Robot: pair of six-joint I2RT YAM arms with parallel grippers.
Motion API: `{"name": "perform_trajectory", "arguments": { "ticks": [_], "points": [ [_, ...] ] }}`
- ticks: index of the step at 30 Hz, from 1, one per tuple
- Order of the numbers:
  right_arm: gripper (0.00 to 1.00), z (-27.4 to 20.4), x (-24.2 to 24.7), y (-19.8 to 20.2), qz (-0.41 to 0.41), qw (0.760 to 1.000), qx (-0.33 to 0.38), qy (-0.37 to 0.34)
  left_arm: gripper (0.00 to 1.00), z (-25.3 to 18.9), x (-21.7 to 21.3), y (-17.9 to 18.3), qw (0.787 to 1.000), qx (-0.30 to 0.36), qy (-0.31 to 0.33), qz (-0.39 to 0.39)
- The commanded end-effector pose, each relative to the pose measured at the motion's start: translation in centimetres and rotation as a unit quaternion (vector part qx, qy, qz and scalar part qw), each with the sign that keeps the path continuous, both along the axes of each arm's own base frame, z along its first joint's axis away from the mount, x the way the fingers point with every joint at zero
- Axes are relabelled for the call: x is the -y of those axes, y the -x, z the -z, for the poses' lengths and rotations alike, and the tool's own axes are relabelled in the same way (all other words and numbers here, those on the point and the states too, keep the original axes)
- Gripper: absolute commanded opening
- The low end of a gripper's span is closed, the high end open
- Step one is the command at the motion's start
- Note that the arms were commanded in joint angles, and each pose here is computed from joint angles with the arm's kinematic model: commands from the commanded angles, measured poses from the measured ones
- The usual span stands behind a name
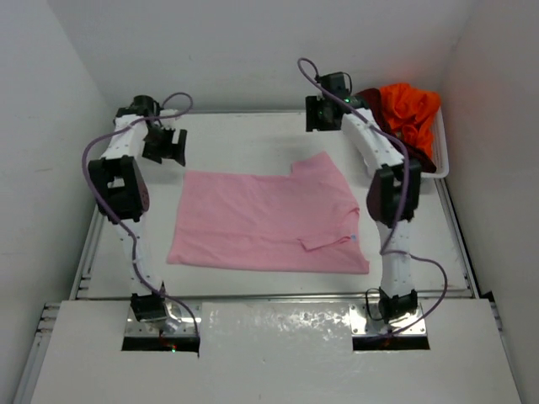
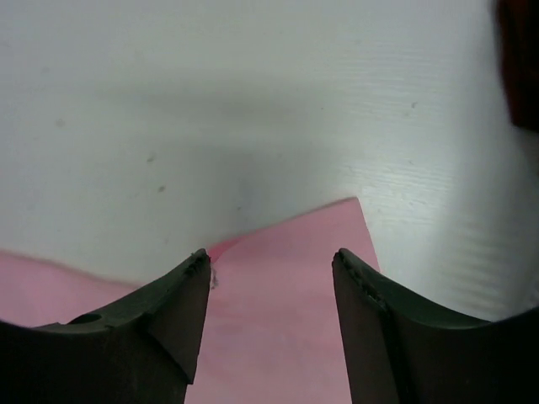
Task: Fold and stack the t-shirts
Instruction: Fold the flattened tshirt in 1/3 of the way, then grap the side of the flattened tshirt furthest away from the robot with both arms, then fold the other side of the tshirt into a rectangle
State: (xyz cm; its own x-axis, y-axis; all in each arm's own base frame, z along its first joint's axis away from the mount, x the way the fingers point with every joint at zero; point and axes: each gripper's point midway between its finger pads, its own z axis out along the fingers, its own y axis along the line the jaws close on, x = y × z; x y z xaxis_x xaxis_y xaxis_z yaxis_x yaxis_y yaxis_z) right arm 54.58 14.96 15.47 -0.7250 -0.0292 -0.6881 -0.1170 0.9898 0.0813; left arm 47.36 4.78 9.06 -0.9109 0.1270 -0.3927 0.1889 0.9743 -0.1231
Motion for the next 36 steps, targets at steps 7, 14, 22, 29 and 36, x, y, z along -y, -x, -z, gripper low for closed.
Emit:
{"name": "perform_trajectory", "arguments": {
  "ticks": [7,14,22,29,36],
  "points": [
    [0.65,14.4,3.0,-2.3,0.042,0.994,-0.091,0.05,0.86,3.4,4.1,-1.2,0.998,0.001,0.059,-0.013],
    [0.65,17.2,3.7,-1.7,0.029,0.989,-0.122,0.079,0.84,7.2,5.8,0.4,0.996,-0.035,0.076,-0.013],
    [0.57,18.0,2.7,0.0,0.005,0.99,-0.131,0.047,0.41,7.3,7.6,0.8,0.993,-0.024,0.114,0.012],
    [0.0,19.1,1.6,1.0,-0.003,0.99,-0.137,0.009,0.0,6.5,8.2,0.6,0.994,-0.003,0.105,0.037],
    [0.0,9.9,3.0,4.3,-0.004,0.998,-0.05,-0.025,0.0,0.3,5.7,2.6,0.991,0.094,0.013,0.092]
  ]
}}
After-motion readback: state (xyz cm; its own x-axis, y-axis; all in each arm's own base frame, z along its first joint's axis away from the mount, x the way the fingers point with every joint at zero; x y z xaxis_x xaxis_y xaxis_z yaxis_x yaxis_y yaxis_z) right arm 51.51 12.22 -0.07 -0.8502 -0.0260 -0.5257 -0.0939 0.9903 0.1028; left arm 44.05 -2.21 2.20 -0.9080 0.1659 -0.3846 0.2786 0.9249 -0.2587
